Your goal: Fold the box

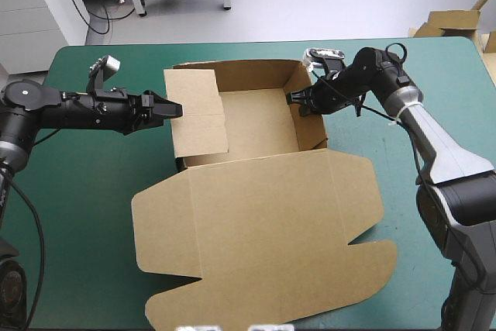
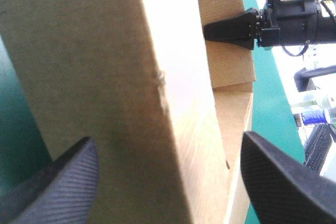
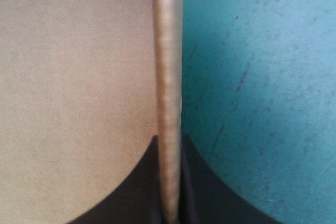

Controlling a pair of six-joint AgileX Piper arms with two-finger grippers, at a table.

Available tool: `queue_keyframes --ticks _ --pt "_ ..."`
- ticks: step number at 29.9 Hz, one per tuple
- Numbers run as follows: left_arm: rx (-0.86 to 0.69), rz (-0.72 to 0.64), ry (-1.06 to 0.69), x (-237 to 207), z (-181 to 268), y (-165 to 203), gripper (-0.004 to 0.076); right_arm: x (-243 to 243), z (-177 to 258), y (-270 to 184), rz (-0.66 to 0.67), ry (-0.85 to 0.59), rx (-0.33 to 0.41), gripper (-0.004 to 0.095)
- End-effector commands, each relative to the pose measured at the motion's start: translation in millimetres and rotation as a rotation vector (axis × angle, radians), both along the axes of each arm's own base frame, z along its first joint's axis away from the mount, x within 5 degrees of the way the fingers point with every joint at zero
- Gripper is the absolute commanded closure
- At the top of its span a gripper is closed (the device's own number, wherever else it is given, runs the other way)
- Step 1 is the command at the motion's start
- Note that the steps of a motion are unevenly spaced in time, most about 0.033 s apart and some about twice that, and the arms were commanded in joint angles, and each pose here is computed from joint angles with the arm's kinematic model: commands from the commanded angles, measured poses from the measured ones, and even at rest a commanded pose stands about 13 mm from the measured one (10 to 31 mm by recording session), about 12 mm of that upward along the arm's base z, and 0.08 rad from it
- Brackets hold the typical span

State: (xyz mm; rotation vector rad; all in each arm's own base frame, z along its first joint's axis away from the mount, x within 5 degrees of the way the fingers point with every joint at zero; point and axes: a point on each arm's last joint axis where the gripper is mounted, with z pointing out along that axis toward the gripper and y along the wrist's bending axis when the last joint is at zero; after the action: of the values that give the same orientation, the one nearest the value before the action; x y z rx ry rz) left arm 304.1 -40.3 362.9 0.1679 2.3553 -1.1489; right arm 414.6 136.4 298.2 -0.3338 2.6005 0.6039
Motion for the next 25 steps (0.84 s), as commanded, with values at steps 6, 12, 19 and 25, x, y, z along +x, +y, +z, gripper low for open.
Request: queue_keyframes --ticks 6,12,19,25 --pt "0.057 -0.113 -0.017 -18.0 15.0 -22.0 0.0209 -13.1 31.0 34.8 0.014 -0.102 0.102 0.0928" --pt "0.215 -0.026 0.075 -16.6 2.1 -23.7 0.0283 -20.3 31.9 57.2 0.051 -0.126 0.112 0.0927" --pt "0.34 0.109 0.164 -14.5 -7.6 -27.3 0.0316 -24.8 31.4 66.3 0.051 -0.116 0.11 0.0927" --pt "0.476 0.141 0.175 -15.6 -14.5 -33.4 0.0316 -25.4 30.7 66.0 0.037 -0.097 0.112 0.0928"
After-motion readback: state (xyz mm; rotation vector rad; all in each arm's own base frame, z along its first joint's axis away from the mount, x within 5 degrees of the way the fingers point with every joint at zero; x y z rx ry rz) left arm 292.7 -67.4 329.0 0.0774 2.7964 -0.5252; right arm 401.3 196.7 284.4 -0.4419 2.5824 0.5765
